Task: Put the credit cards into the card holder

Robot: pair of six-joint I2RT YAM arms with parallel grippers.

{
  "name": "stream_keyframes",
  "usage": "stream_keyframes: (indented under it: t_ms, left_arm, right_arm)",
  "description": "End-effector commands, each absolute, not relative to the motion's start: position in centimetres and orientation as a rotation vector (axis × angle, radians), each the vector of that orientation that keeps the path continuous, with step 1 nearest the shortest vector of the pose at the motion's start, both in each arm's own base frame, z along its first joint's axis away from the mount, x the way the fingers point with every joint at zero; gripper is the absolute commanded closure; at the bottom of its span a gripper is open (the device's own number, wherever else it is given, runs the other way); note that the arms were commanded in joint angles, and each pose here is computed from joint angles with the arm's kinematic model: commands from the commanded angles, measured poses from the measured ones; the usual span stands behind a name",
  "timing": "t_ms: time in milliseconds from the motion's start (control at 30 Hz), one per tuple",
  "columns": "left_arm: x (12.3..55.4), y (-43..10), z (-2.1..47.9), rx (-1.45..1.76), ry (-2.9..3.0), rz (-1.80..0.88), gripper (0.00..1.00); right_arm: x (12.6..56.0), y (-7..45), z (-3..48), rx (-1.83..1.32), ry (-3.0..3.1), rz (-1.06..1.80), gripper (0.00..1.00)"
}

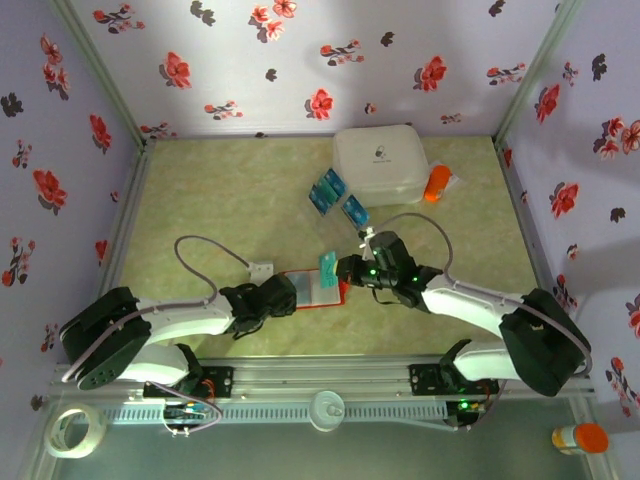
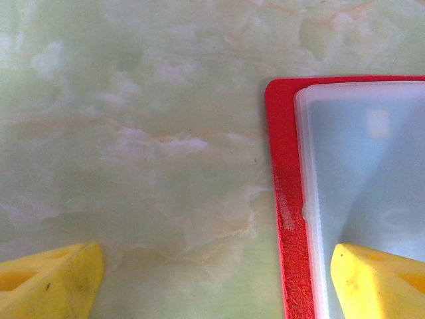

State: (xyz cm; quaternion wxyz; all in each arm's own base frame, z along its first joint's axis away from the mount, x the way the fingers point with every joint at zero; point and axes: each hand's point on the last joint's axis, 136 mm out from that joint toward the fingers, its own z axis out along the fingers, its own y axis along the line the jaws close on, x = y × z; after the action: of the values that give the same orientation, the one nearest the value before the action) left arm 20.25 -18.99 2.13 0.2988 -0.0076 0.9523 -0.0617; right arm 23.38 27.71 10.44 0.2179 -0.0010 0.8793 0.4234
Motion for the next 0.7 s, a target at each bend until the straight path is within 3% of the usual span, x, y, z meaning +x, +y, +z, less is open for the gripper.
stream_keyframes:
  t_ms: [0, 667]
  left_arm:
    - [18.2, -16.3, 0.7, -0.01, 2.63, -0.02, 0.1]
    - [18.6, -17.4, 1.6, -0.012, 2.663, -0.007, 0.1]
  right_arm:
    - [23.8, 28.4, 11.5, 0.036, 2.334, 1.247, 1.0]
    - [24.3, 30.8, 9.3, 0.097, 2.37, 1.322, 1.0]
